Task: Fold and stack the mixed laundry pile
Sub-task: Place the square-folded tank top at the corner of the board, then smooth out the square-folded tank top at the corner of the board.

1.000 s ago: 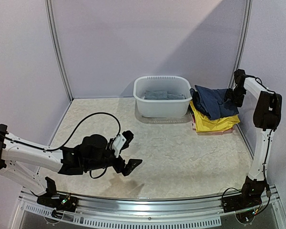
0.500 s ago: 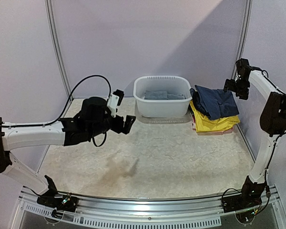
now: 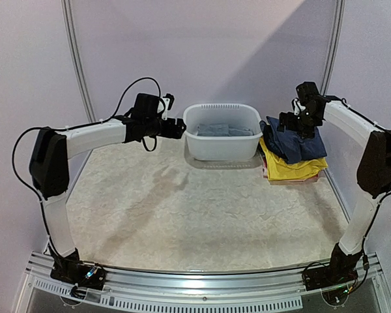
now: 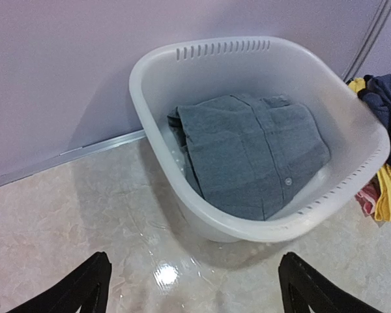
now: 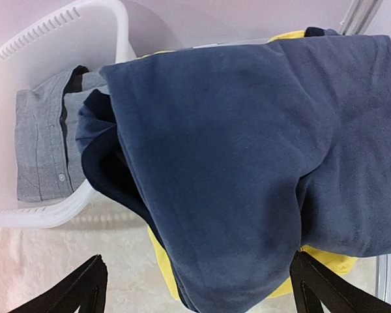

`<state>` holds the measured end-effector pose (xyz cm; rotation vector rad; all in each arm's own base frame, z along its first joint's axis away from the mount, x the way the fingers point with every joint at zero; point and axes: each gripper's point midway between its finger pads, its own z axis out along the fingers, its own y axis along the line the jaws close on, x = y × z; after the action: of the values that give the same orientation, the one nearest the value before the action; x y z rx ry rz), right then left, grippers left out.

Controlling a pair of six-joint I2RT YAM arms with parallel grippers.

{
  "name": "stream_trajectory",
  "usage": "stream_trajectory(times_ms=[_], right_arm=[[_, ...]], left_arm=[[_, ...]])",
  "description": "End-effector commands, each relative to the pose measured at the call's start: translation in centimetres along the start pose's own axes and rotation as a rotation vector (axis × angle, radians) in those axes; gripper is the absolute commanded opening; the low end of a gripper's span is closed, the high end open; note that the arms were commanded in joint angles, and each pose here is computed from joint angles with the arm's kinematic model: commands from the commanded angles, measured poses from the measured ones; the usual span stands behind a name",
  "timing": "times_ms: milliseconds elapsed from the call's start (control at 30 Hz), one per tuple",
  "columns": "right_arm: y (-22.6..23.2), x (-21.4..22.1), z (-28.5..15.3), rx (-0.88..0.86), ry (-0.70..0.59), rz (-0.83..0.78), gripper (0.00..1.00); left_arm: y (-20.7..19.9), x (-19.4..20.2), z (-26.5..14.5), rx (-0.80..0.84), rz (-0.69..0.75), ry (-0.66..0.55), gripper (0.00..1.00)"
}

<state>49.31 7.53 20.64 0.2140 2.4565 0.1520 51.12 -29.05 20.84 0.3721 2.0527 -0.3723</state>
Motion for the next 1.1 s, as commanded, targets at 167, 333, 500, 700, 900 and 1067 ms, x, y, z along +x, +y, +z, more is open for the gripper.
stream_trajectory(times_ms=[167, 333, 500, 700, 900, 1067], right_arm=[[2.4, -2.2, -0.3, -0.067, -0.084, -0.089, 0.99], [3.2, -2.4, 2.4, -0.064, -0.057, -0.127, 0.99], [4.1, -3.4, 4.1, -0.066, -0.055, -0.167, 0.99], [5.1, -3.4, 6.4, -0.075, -0.032, -0.215, 0.99], [5.8, -3.4, 7.8, -0.084, -0.023, -0.223, 0.99], [6.3, -2.5, 8.7, -0.085, 0.006, -0.247, 0.94]], left_arm=[[1.4, 1.5, 5.7, 0.121, -0.045, 0.15, 0.87], [1.1, 1.7, 7.6, 0.182, -0.062, 0.161, 0.83], [0.9, 2.1, 9.4, 0.206, -0.062, 0.172, 0.79], [0.8, 2.5, 10.8, 0.226, -0.074, 0.169, 0.48], [1.1, 2.5, 11.3, 0.216, -0.082, 0.163, 0.27], [1.1, 2.3, 11.1, 0.216, -0.085, 0.159, 0.26]])
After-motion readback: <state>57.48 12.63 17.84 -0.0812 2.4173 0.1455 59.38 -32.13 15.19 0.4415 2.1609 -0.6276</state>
